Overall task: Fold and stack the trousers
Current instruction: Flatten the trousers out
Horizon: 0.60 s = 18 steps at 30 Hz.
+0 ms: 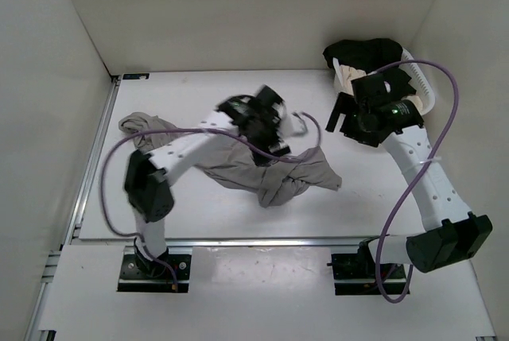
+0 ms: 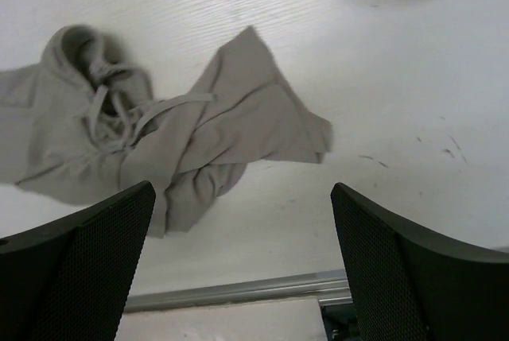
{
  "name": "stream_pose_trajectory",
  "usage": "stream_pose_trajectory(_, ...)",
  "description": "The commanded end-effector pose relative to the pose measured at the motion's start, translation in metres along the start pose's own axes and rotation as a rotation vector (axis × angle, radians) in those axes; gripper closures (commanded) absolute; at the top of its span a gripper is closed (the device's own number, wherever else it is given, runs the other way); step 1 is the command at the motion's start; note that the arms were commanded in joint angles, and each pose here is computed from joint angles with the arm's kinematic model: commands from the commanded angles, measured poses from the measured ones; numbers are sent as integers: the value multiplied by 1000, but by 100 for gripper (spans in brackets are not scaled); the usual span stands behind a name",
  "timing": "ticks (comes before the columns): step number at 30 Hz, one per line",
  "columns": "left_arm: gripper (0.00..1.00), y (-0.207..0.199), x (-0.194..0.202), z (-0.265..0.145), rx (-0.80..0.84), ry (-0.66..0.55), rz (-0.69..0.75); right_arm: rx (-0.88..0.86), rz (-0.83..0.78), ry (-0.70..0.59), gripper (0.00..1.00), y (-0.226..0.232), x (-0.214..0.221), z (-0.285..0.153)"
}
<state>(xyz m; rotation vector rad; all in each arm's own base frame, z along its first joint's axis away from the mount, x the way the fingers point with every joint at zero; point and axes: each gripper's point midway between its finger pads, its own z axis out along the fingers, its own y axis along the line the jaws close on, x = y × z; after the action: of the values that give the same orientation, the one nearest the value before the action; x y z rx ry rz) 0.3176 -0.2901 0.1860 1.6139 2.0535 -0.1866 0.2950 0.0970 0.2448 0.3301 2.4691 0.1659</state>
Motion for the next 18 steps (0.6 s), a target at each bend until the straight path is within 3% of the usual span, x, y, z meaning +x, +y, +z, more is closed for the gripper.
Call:
stream_pose_trajectory(1, 0, -50, -34, 48, 117, 4, 37, 131, 144, -120, 4, -40, -18, -16)
stream_pose_trajectory(2, 0, -57, -33, 75, 134, 49, 52, 131, 164, -131, 4, -44, -18, -20)
stream_pose_trajectory(6, 0, -70, -63, 125, 95, 34, 86, 223, 188, -121, 4, -71, 0, -19)
stream_pose_trajectory(10, 0, -62, -44, 168, 6, 131, 73, 327, 208, -132, 4, -97, 11, -27)
stream_pose_trajectory(11, 7, -62, -41, 178, 1, 143, 74, 329, 206, -128, 4, -100, 16, -29)
stream_pose_trajectory(13, 44, -63, -41, 178, 0, 144, 64, 335, 208, -142, 3, -103, 17, -33)
stream_pose_trajectory(14, 69, -62, -44, 174, -4, 135, 53, 339, 210, -156, 3, -105, 16, -35)
stream_pose_trajectory(15, 86, -58, -54, 160, -18, 103, 51, 338, 211, -157, 2, -106, 18, -36)
stream_pose_trajectory(18, 86, -52, -86, 112, -42, -10, 53, 313, 217, -162, 2, -101, 17, -31)
